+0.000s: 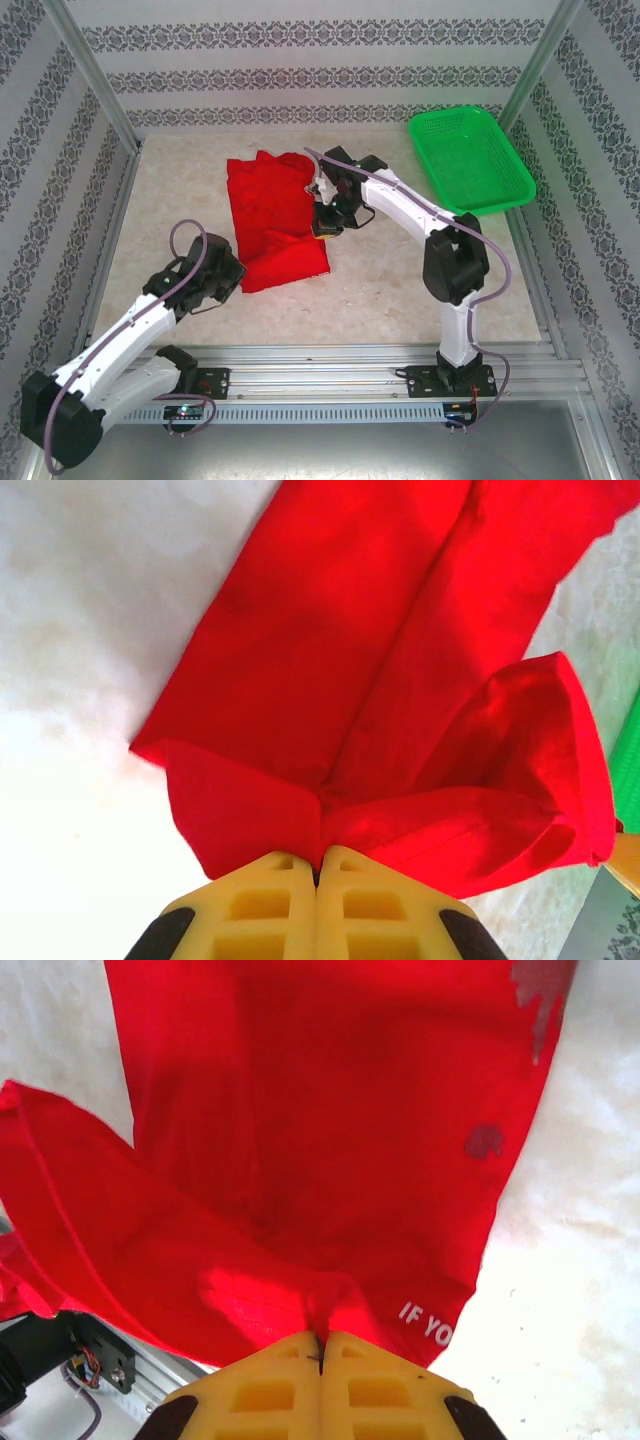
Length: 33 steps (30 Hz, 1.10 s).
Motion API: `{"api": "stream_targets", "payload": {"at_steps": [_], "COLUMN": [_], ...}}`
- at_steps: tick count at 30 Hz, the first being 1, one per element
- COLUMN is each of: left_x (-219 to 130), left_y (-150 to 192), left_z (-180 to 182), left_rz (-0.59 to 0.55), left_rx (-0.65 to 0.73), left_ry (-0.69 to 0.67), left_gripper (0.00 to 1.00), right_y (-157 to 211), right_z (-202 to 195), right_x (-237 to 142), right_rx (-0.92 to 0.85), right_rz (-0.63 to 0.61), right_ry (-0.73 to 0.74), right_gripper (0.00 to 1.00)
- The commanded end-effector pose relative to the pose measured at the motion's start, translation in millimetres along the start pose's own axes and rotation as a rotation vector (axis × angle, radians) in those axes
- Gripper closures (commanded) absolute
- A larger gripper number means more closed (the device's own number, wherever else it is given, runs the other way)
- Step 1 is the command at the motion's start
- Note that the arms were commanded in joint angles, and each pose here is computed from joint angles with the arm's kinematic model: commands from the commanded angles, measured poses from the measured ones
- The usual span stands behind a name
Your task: Fold and stack the t-shirts
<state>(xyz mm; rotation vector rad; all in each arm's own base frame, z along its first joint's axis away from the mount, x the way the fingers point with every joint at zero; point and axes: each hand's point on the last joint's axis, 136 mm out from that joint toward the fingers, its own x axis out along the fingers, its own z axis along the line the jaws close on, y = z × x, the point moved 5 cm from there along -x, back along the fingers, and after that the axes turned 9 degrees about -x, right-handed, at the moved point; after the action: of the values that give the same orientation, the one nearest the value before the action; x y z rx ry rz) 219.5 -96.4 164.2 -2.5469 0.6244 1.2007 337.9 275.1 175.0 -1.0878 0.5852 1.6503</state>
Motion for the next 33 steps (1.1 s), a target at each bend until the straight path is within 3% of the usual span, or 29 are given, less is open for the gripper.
{"api": "stream_targets", "payload": {"at_steps": [1,19,33], "left_x": [-1.7,44.6,96.3], "left_y": [-12.6,-81.3,-115.5], "left_z": [-27.8,-74.4,-95.3], "left_rz": [0.059,0.115,0.153], "left_rx": [0.075,0.127,0.147], "left_ry": [0.087,0.078,0.071], "left_gripper": [1.0,1.0,1.0], "right_y": [-8.7,-83.0,-112.4], "right_z": [-7.7,-37.1,-70.6], "right_x": [1.0,11.0,30.0], "right_rx": [-0.004,0.022,0.097], "right_rz": [0.029,-0.034,-0.09], "right_ry": [0.034,0.065,0.033], "right_gripper": [1.0,1.0,1.0]}}
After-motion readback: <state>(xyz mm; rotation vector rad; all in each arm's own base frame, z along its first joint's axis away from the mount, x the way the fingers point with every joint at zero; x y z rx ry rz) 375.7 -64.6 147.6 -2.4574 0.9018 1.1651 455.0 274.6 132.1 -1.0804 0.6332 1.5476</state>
